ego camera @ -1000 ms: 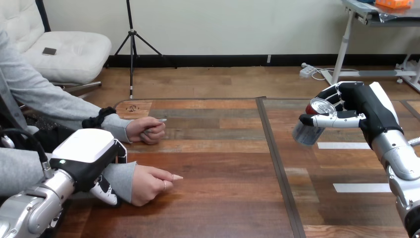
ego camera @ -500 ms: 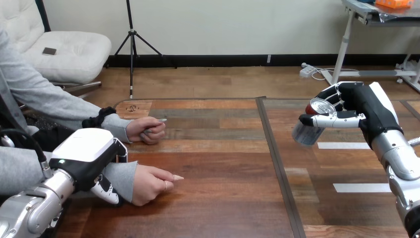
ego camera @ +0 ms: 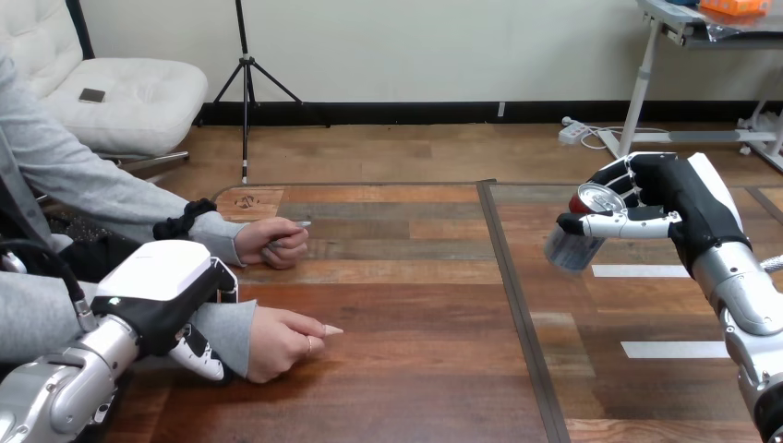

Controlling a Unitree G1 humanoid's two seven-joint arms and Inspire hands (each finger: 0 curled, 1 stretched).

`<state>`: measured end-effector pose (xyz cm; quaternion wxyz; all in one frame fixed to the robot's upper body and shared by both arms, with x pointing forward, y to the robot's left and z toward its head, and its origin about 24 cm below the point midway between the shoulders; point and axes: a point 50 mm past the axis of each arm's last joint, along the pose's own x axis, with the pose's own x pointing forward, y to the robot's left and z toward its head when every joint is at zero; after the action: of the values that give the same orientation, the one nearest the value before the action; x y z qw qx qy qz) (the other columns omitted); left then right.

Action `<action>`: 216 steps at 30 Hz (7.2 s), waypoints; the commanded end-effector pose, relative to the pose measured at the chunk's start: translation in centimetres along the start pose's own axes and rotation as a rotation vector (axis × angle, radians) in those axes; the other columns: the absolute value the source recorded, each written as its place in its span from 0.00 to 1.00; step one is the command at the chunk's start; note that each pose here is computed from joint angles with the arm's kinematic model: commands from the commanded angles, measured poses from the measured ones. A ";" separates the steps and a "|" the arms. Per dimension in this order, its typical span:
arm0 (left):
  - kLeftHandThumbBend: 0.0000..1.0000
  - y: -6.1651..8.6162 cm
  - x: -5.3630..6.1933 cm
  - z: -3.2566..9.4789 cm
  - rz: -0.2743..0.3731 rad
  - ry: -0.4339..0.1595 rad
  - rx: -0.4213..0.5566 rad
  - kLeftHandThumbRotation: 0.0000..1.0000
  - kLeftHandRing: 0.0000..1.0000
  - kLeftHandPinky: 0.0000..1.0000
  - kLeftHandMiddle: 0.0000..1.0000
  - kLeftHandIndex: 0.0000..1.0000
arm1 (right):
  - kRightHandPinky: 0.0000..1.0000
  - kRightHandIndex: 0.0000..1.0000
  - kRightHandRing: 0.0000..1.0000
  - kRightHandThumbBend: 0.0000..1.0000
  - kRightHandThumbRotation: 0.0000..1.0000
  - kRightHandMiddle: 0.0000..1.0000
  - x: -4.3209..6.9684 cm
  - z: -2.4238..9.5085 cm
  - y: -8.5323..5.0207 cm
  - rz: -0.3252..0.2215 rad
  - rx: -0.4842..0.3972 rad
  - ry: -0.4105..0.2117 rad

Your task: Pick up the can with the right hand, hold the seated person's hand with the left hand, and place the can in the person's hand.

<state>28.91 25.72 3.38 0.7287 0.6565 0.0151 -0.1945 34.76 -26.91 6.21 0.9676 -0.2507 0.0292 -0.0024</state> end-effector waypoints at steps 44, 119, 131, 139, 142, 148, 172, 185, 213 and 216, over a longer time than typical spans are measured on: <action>0.87 8.6 -0.1 1.5 0.406 -0.159 -0.053 0.00 0.25 0.22 0.29 0.29 | 0.37 0.44 0.39 0.85 0.00 0.43 1.8 5.6 1.7 0.015 0.039 -0.227; 0.78 9.9 2.2 7.1 0.479 -0.338 -0.164 0.00 0.23 0.18 0.28 0.28 | 0.30 0.43 0.33 0.87 0.00 0.42 1.4 10.7 11.2 0.206 0.096 -0.429; 0.77 9.9 2.7 7.7 0.484 -0.345 -0.186 0.00 0.22 0.17 0.27 0.27 | 0.32 0.43 0.35 0.86 0.00 0.42 1.0 11.3 12.2 0.244 0.130 -0.458; 0.76 10.0 2.8 8.0 0.481 -0.335 -0.195 0.00 0.22 0.17 0.27 0.27 | 0.31 0.42 0.34 0.86 0.00 0.42 0.8 11.6 12.8 0.260 0.124 -0.472; 0.76 10.0 2.9 8.1 0.480 -0.335 -0.195 0.00 0.22 0.17 0.27 0.27 | 0.31 0.42 0.34 0.85 0.00 0.42 0.7 11.7 13.1 0.265 0.123 -0.473; 0.75 10.1 3.0 8.3 0.484 -0.335 -0.196 0.00 0.23 0.17 0.28 0.28 | 0.31 0.42 0.34 0.85 0.00 0.42 0.5 12.0 13.5 0.278 0.128 -0.489; 0.74 10.4 3.4 8.5 0.492 -0.325 -0.227 0.00 0.23 0.19 0.28 0.29 | 0.30 0.42 0.34 0.85 0.00 0.42 -0.4 12.6 14.4 0.332 0.114 -0.544; 0.74 10.7 3.3 8.3 0.520 -0.316 -0.227 0.00 0.23 0.18 0.28 0.29 | 0.30 0.43 0.33 0.84 0.00 0.42 -0.6 12.3 14.4 0.350 0.107 -0.538; 0.75 10.4 2.9 8.1 0.496 -0.306 -0.221 0.00 0.24 0.18 0.29 0.29 | 0.42 0.52 0.48 0.83 0.05 0.51 -0.5 11.7 13.6 0.371 0.155 -0.460; 0.74 10.4 2.8 8.0 0.474 -0.296 -0.195 0.00 0.26 0.20 0.32 0.32 | 0.44 0.55 0.50 0.82 0.12 0.53 -0.5 11.6 13.5 0.372 0.163 -0.454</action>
<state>30.61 20.85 6.48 0.8124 0.5569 -0.0913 -0.1469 34.35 -10.41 6.78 0.9545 -0.1791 -0.0879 0.2218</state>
